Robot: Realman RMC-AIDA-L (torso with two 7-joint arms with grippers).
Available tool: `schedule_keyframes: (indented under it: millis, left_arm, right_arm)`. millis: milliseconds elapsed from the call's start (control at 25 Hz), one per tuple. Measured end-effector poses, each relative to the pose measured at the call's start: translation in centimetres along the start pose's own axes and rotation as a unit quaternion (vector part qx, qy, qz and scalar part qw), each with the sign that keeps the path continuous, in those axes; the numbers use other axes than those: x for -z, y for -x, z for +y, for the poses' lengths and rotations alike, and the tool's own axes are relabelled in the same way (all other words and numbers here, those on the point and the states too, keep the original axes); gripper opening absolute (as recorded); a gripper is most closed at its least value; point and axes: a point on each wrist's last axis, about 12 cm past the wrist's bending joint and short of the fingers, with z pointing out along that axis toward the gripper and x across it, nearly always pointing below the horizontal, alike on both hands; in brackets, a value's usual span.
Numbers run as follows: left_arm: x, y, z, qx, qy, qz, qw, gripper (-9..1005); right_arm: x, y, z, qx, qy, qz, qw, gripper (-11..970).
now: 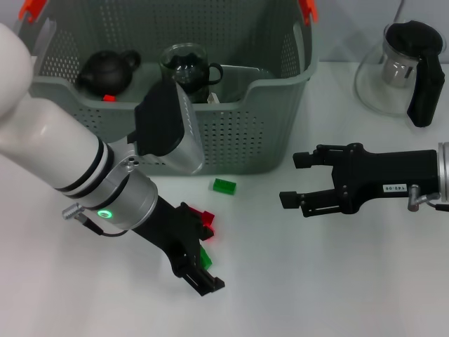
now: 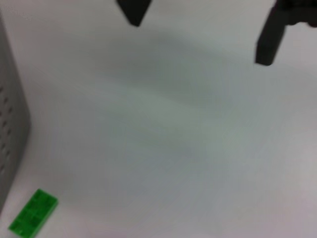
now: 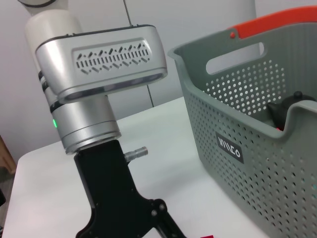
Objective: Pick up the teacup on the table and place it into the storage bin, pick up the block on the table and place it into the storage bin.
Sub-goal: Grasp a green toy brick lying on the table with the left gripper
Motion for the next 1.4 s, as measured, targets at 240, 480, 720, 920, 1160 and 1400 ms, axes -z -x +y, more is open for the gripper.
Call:
schedule_keyframes:
  millis: [240, 480, 720, 920, 1160, 1400]
  left_arm:
    - [0.0, -1.2, 0.4, 0.023, 0.015, 0.000, 1.000, 944]
    - [0.0, -2.1, 0.3, 0.043, 0.018, -0.006, 0.999, 942]
    - [-0.2, -2.1, 0.7, 0.052, 0.035, -0.016, 0.998, 940]
    - [-0.4, -2.2, 1.0, 0.055, 0.048, -0.022, 0.997, 938]
    - [-0.6, -2.2, 0.9, 0.055, 0.046, -0.020, 0.997, 936]
    - [-0.9, -1.9, 0.6, 0.051, 0.037, -0.022, 0.998, 934]
  right_arm:
    - [0.1, -0.2, 0.0, -0.002, -0.002, -0.001, 1.000, 913]
    - [0.1, -0.1, 0.0, 0.001, -0.003, -0.004, 1.000, 913]
    - [-0.1, 0.0, -0.1, 0.001, -0.001, -0.005, 1.000, 913]
    - [-0.2, 0.0, 0.0, 0.001, 0.000, -0.005, 1.000, 913]
    - [-0.2, 0.0, 0.0, 0.001, 0.000, -0.006, 1.000, 913]
    - [-0.3, 0.1, -0.1, 0.001, -0.003, -0.006, 1.000, 913]
